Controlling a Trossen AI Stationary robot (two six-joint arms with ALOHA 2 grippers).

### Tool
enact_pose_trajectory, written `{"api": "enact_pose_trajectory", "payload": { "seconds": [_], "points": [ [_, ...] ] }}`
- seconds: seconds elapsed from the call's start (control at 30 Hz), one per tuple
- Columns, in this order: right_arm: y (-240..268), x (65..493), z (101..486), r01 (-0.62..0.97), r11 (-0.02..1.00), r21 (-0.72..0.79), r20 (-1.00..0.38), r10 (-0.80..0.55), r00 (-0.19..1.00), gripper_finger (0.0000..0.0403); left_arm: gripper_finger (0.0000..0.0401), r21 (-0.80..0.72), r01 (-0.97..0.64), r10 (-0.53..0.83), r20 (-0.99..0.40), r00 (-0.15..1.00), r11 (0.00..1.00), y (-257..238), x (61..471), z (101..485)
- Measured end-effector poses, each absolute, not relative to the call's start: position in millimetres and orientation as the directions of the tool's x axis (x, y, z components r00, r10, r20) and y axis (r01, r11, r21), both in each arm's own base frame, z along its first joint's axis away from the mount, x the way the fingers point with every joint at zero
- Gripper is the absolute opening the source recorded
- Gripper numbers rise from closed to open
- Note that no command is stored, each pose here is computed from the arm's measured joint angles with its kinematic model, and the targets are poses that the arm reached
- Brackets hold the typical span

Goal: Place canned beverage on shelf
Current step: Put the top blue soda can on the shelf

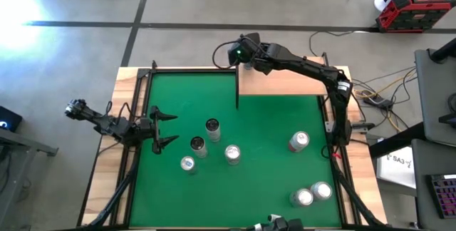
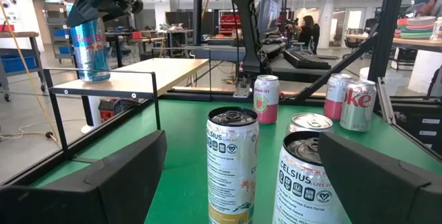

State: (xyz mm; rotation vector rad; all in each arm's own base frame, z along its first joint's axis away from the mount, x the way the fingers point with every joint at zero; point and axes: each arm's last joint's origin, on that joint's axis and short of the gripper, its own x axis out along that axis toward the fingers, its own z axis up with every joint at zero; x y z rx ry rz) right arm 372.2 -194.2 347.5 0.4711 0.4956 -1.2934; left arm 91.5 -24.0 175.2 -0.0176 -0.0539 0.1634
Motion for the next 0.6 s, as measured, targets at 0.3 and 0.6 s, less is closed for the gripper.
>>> {"api": "enact_pose_trajectory", "payload": {
  "seconds": [0.3, 0.6],
  "points": [
    [-198.4, 370.9, 347.1, 0.971, 0.227, 0.07, -0.607, -0.763, 0.222, 0.024, 0.0361, -0.022, -0.162, 0.163, 0.052, 0.985, 0.987, -24.0, 91.5, 175.2],
    [-201.9, 368.9, 344.0, 0.973, 0.219, 0.07, -0.613, -0.76, 0.215, 0.024, 0.0361, -0.022, -0.162, 0.163, 0.052, 0.985, 0.987, -24.0, 91.5, 175.2]
  ]
}}
